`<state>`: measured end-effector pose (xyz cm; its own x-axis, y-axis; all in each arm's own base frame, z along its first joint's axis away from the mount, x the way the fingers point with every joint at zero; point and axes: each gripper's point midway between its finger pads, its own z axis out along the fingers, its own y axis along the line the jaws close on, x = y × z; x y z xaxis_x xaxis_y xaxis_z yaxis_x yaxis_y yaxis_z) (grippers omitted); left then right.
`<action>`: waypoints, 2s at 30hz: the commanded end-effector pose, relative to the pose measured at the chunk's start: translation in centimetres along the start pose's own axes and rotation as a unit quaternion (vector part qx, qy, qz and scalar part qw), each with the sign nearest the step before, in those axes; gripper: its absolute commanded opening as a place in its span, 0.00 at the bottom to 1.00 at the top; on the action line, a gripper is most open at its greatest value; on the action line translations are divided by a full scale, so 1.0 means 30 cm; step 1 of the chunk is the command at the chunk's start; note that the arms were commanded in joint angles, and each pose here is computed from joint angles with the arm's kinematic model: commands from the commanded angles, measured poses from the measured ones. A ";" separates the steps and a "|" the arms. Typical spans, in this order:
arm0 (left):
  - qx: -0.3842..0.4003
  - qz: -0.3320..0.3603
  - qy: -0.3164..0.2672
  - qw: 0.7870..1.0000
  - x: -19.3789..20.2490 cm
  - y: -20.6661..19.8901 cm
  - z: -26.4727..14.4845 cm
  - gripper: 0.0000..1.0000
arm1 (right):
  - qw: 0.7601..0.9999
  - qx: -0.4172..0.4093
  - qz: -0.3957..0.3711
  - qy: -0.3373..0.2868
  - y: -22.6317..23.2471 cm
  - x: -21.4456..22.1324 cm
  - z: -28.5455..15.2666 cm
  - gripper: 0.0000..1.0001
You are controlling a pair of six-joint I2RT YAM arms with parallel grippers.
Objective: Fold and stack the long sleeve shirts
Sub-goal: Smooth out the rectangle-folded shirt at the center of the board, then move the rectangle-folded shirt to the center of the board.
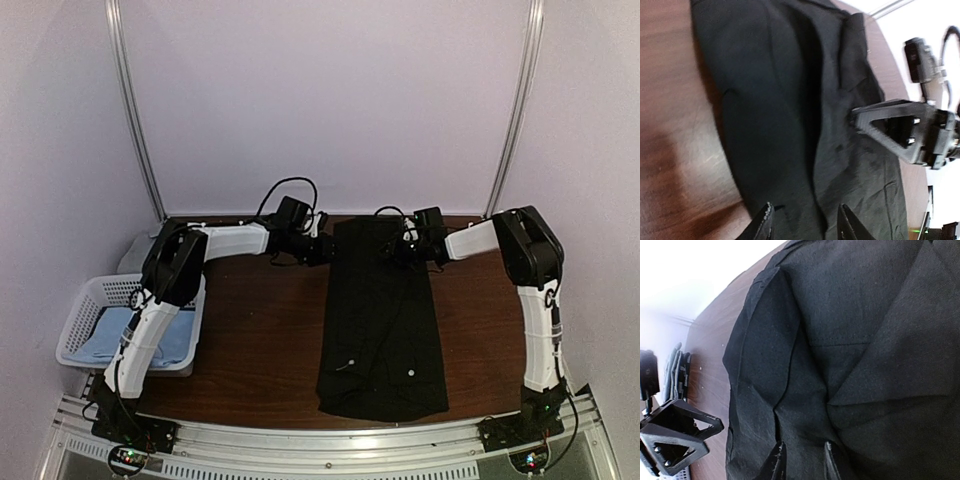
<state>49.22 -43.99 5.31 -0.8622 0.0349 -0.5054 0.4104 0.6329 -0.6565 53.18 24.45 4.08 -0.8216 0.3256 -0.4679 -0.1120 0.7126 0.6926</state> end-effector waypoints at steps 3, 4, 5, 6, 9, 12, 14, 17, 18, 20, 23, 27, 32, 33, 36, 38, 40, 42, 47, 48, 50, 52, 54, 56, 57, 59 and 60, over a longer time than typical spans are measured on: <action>-0.053 0.004 0.001 0.999 0.012 0.042 -0.029 0.44 | 0.997 0.028 -0.050 -0.044 0.089 -0.092 -0.158 0.32; -0.058 0.007 0.003 0.998 0.019 0.046 -0.026 0.44 | 0.997 0.035 -0.054 -0.048 0.088 -0.091 -0.178 0.32; -0.062 0.010 0.006 0.998 0.025 0.049 -0.025 0.44 | 0.996 0.042 -0.057 -0.049 0.086 -0.084 -0.199 0.33; -0.068 0.010 0.009 0.998 0.033 0.054 -0.023 0.44 | 0.996 0.045 -0.060 -0.051 0.088 -0.082 -0.218 0.33; -0.081 0.007 0.020 0.997 0.061 0.062 -0.019 0.44 | 0.996 0.022 -0.067 -0.048 0.128 -0.062 -0.258 0.33; -0.092 0.005 0.032 0.995 0.099 0.059 -0.018 0.44 | 0.997 -0.025 -0.069 -0.025 0.207 -0.015 -0.246 0.31; -0.090 0.005 0.039 0.995 0.121 0.048 -0.012 0.44 | 0.996 -0.047 -0.079 -0.011 0.266 0.026 -0.219 0.28; -0.091 -0.001 0.046 0.995 0.145 0.045 -0.002 0.43 | 0.994 -0.069 -0.084 0.008 0.316 0.079 -0.168 0.24; -0.092 -0.004 0.047 0.995 0.152 0.047 0.000 0.42 | 0.994 -0.077 -0.082 0.016 0.325 0.096 -0.151 0.22; -0.092 -0.009 0.051 0.994 0.164 0.048 0.001 0.40 | 0.993 -0.090 -0.077 0.026 0.330 0.121 -0.119 0.20; -0.092 -0.013 0.053 0.994 0.172 0.046 0.000 0.37 | 0.992 -0.089 -0.074 0.040 0.307 0.156 -0.077 0.19; -0.093 -0.027 0.062 0.993 0.199 0.050 -0.009 0.34 | 0.993 -0.067 -0.066 0.067 0.233 0.213 -0.024 0.18; -0.110 -0.032 0.064 0.991 0.228 0.064 -0.053 0.36 | 0.993 -0.031 -0.066 0.090 0.153 0.256 0.020 0.19; -0.108 -0.032 0.065 0.991 0.232 0.062 -0.056 0.36 | 0.993 -0.023 -0.067 0.093 0.139 0.261 0.028 0.20; -0.106 -0.037 0.072 0.991 0.252 0.062 -0.060 0.37 | 0.992 -0.004 -0.073 0.105 0.118 0.278 0.043 0.23; -0.106 -0.038 0.075 0.991 0.264 0.062 -0.059 0.38 | 0.992 -0.002 -0.076 0.102 0.125 0.272 0.038 0.25; -0.100 -0.038 0.080 0.991 0.278 0.058 -0.052 0.38 | 0.992 -0.005 -0.079 0.096 0.140 0.259 0.030 0.28; -0.098 -0.041 0.083 0.991 0.290 0.060 -0.041 0.36 | 0.992 -0.011 -0.083 0.090 0.161 0.242 0.021 0.30; -0.098 -0.050 0.090 0.990 0.313 0.063 -0.015 0.28 | 0.993 -0.025 -0.092 0.070 0.225 0.184 -0.022 0.32; -0.097 -0.055 0.093 0.989 0.321 0.065 -0.011 0.25 | 0.993 -0.028 -0.095 0.063 0.240 0.166 -0.036 0.32; -0.094 -0.062 0.095 0.989 0.331 0.067 -0.007 0.17 | 0.994 -0.029 -0.096 0.050 0.253 0.135 -0.062 0.32; -0.089 -0.067 0.095 0.989 0.336 0.068 -0.006 0.09 | 0.994 -0.028 -0.097 0.036 0.263 0.104 -0.094 0.32; -0.086 -0.070 0.092 0.990 0.337 0.063 -0.008 0.00 | 0.995 -0.022 -0.097 0.021 0.257 0.073 -0.123 0.33; -0.090 -0.074 0.085 0.990 0.335 0.068 -0.017 0.00 | 0.995 -0.014 -0.094 0.009 0.240 0.051 -0.148 0.33; -0.093 -0.075 0.077 0.990 0.324 0.065 -0.029 0.00 | 0.996 -0.010 -0.092 0.003 0.229 0.039 -0.162 0.33; -0.109 -0.077 0.065 0.989 0.312 0.079 -0.052 0.00 | 0.996 -0.001 -0.089 -0.004 0.208 0.024 -0.182 0.33; -0.116 -0.079 0.059 0.988 0.305 0.089 -0.069 0.00 | 0.996 0.000 -0.088 -0.006 0.202 0.019 -0.190 0.33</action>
<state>42.82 -42.60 1.90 -0.9268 0.0326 -0.3740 0.2749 0.7373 -0.6171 48.27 27.60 9.83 -0.8191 0.1722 -0.5472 -0.2666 0.7303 0.6290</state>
